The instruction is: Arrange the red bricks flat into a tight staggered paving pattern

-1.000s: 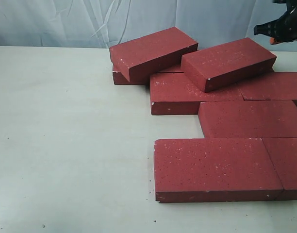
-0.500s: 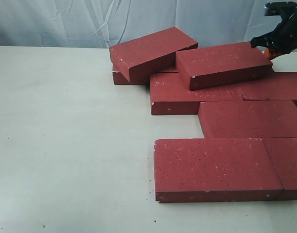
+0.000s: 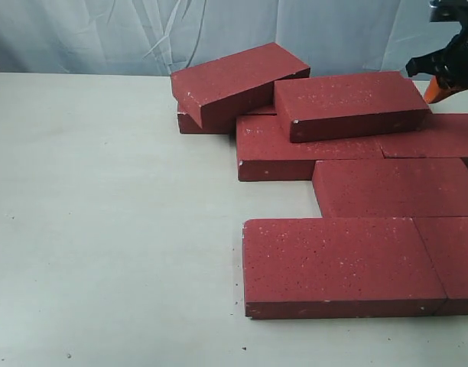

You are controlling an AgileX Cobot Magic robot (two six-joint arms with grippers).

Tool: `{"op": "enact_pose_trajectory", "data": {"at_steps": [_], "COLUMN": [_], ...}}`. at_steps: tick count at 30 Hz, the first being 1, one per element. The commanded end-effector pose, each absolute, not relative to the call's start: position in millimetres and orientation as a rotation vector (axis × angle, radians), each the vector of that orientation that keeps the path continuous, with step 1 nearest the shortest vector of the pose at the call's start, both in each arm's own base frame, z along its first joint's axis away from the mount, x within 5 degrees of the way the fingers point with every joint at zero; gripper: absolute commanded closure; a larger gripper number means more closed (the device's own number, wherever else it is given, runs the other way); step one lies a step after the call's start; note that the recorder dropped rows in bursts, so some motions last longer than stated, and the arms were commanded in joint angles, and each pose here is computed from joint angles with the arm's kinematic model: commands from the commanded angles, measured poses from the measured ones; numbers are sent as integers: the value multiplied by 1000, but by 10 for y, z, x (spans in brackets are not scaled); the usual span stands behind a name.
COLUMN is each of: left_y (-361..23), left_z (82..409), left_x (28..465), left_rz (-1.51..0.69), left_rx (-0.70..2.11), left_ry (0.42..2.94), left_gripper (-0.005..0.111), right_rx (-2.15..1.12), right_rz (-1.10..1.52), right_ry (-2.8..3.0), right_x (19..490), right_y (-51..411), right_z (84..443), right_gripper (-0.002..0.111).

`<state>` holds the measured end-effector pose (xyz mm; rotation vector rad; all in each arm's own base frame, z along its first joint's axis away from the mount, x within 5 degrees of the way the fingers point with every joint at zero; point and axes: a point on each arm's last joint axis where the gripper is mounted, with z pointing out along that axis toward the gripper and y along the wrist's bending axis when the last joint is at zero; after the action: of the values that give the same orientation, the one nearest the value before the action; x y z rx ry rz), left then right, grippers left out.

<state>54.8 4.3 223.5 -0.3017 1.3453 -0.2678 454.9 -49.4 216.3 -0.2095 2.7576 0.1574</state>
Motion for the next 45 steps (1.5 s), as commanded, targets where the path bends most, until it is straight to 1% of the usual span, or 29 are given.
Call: {"op": "enact_pose_trajectory", "data": {"at_steps": [1, 5, 9, 12, 14, 16, 18, 22, 27, 30, 31, 33, 37, 39, 40, 42, 45], "left_y": [185, 217, 229, 245, 225, 164, 87, 24, 13, -105, -241, -476, -776, -947, -1116, -1301, -1532], "left_z": [2369, 2388, 2401, 2422, 2533, 2635, 2780, 2998, 3077, 3075, 3061, 3110, 3098, 3039, 2988, 2927, 2836], "left_x": [486, 470, 462, 447, 424, 476, 578, 948, 1519, 1841, 2035, 2275, 2556, 2690, 2833, 3035, 3353], "left_rz": [-534, -550, -554, -621, -617, -592, -545, -343, -173, -133, -158, -227, -287, -332, -381, -417, -535], "left_rx": [-631, -669, -679, -723, -680, -617, -538, -374, -249, -80, 48, 206, 306, 340, 357, 408, 369], "left_ry": [1060, 1010, 985, 926, 918, 1019, 1181, 1515, 1872, 2083, 2207, 2268, 2287, 2322, 2336, 2309, 2322], "left_gripper": [106, 106, 106, 106, 106, 106, 107, 107, 107, 107, 107, 107, 107, 107, 107, 107, 107], "right_rx": [-175, -108, -56, -32, -36, -42, -49, -56, -54, -56, -55, -52, -50, -48, -44, -45, -61], "right_rz": [144, 129, 167, 186, 185, 190, 191, 187, 203, 204, 200, 202, 197, 201, 199, 184, 140], "right_ry": [2672, 2631, 2596, 2573, 2560, 2554, 2544, 2512, 2513, 2512, 2506, 2507, 2522, 2536, 2537, 2528, 2524], "right_x": [4300, 4127, 3979, 3894, 3854, 3813, 3761, 3688, 3662, 3663, 3668, 3680, 3723, 3746, 3769, 3782, 3813], "right_y": [-471, -456, -413, -388, -381, -370, -358, -344, -330, -324, -326, -328, -340, -343, -348, -358, -388], "right_z": [2418, 2460, 2490, 2544, 2620, 2695, 2788, 2937, 2970, 2970, 2973, 2956, 2876, 2823, 2789, 2784, 2746], "right_gripper": [109, 109, 109, 109, 109, 109, 109, 109, 109, 109, 109, 109, 109, 109, 109, 109, 109]}}
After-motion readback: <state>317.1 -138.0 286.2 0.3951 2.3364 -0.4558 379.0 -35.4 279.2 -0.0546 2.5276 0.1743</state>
